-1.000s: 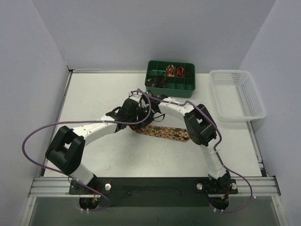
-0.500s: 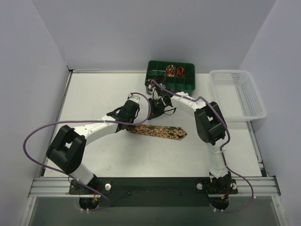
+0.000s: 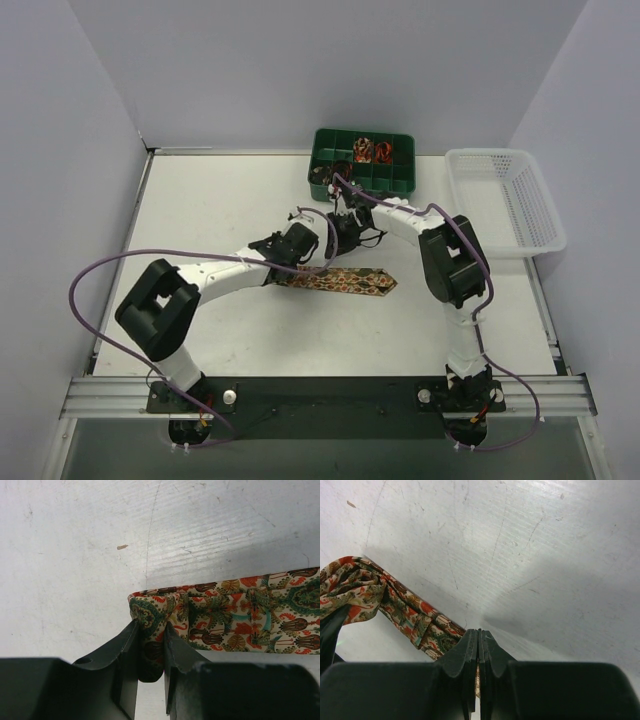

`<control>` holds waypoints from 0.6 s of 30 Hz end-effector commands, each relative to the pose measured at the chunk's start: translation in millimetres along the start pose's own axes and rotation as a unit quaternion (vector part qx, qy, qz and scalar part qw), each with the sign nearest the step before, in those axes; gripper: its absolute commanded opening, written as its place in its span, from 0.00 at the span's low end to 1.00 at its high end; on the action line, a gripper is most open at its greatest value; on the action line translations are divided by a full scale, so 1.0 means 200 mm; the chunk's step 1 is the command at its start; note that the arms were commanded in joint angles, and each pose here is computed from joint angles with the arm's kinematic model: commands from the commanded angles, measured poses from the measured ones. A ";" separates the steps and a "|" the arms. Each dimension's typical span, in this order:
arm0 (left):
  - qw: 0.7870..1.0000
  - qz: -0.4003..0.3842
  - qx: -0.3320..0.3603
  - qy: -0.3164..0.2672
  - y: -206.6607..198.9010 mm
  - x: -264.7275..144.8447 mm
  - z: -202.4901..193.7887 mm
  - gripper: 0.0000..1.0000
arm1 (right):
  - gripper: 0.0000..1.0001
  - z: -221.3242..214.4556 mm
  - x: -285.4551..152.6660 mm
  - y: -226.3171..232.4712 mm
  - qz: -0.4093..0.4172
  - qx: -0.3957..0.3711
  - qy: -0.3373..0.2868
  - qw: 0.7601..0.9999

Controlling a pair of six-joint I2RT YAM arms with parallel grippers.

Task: Roll the ties
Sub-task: Roll the tie at the center of the board.

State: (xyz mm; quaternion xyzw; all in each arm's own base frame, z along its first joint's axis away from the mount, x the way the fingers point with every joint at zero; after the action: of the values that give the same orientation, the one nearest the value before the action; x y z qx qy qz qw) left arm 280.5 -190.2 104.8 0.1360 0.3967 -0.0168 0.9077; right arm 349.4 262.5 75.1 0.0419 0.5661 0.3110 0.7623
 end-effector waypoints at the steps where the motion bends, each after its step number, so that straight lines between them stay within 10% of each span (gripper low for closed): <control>1: 1.000 0.025 0.000 -0.005 -0.06 -0.04 0.04 0.00 | 0.01 0.03 -0.13 0.03 -0.004 -0.010 -0.024 1.000; 11: 0.999 0.044 0.025 0.008 -0.23 -0.03 0.04 0.00 | 0.01 0.01 -0.11 0.02 -0.005 -0.007 -0.018 1.000; 18: 1.000 0.020 0.019 0.016 -0.33 -0.04 0.04 0.18 | 0.01 -0.01 -0.09 0.01 -0.005 -0.005 -0.011 1.000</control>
State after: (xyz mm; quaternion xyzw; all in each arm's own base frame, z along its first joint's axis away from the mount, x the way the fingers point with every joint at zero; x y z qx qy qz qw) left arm 273.5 -241.5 94.1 0.1871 0.4053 0.0051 0.8948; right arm 345.3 259.2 73.1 0.0406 0.5697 0.3077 0.7610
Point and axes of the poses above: each gripper's point midway between its finger pads, its own x axis out along the fingers, its own y axis along the line the jaws close on, z = x × y, the point moved 6 cm from there along -x, back along the fingers, and after that the axes turned 7 degrees about -x, right-handed, at the moved point
